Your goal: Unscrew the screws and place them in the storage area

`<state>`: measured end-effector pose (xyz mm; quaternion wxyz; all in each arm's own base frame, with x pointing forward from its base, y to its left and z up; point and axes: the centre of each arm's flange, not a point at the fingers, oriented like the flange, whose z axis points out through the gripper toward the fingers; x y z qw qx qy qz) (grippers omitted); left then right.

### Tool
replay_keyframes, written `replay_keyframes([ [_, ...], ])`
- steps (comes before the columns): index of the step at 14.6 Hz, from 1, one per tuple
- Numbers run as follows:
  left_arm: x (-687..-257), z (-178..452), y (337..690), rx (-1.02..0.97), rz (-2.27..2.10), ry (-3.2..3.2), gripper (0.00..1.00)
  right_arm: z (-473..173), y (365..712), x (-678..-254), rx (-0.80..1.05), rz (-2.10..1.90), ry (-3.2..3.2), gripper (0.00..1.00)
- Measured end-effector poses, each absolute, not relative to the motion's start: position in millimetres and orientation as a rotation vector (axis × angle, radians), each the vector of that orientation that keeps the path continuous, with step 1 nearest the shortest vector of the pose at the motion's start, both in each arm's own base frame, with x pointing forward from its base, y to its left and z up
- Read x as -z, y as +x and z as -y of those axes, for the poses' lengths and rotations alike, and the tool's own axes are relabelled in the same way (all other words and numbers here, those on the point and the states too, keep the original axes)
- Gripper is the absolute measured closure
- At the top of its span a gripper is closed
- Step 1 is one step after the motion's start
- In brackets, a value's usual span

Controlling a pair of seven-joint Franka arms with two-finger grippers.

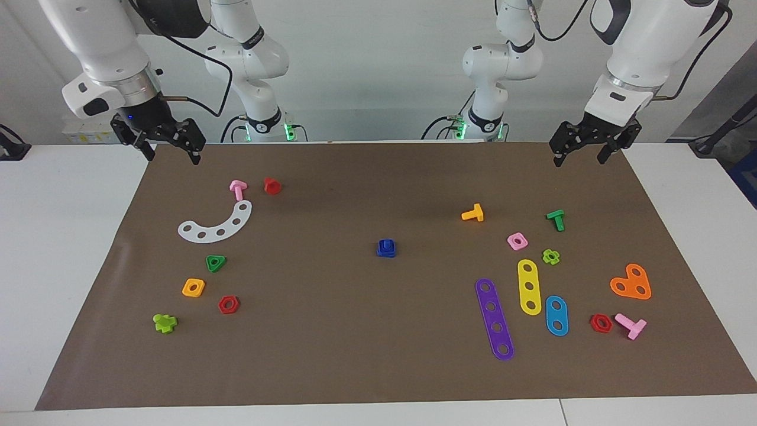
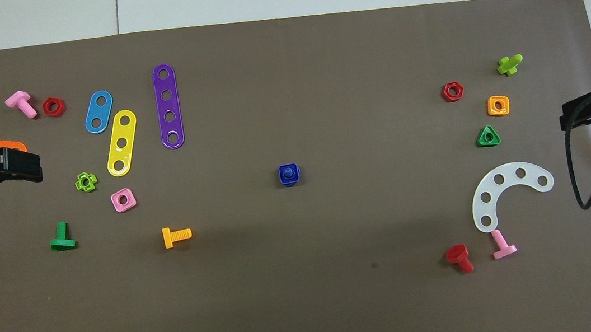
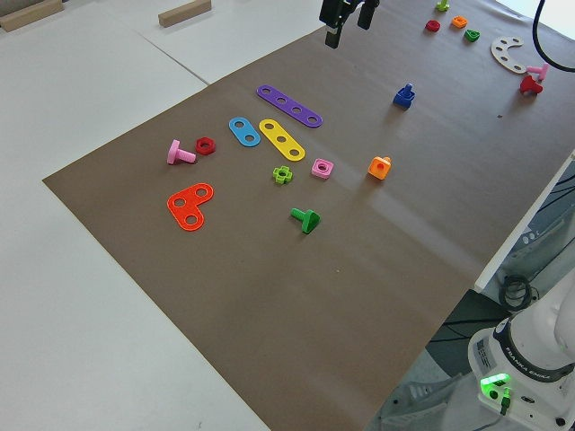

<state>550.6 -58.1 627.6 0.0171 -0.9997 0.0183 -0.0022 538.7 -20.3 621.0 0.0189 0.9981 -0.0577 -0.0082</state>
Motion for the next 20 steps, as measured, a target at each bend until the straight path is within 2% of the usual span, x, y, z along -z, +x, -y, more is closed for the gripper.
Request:
replay_keyframes([
  [4, -625.8, 59.1, 551.7, 0.016, -0.063, -3.109, 0.0, 20.3, 538.7, -621.0, 0.025, 0.179, 3.098, 0.0],
  [7, -606.7, 80.3, 554.1, 0.038, 0.027, -3.137, 0.0, 20.3, 538.7, -621.0, 0.025, 0.179, 3.098, 0.0],
  [14, -515.3, 246.2, 530.5, 0.035, 0.069, -3.158, 0.0, 20.3, 538.7, -621.0, 0.025, 0.179, 3.098, 0.0],
  [20, -439.4, 328.3, 532.3, 0.047, 0.099, -3.175, 0.04, 20.3, 538.7, -621.0, 0.025, 0.179, 3.098, 0.0],
])
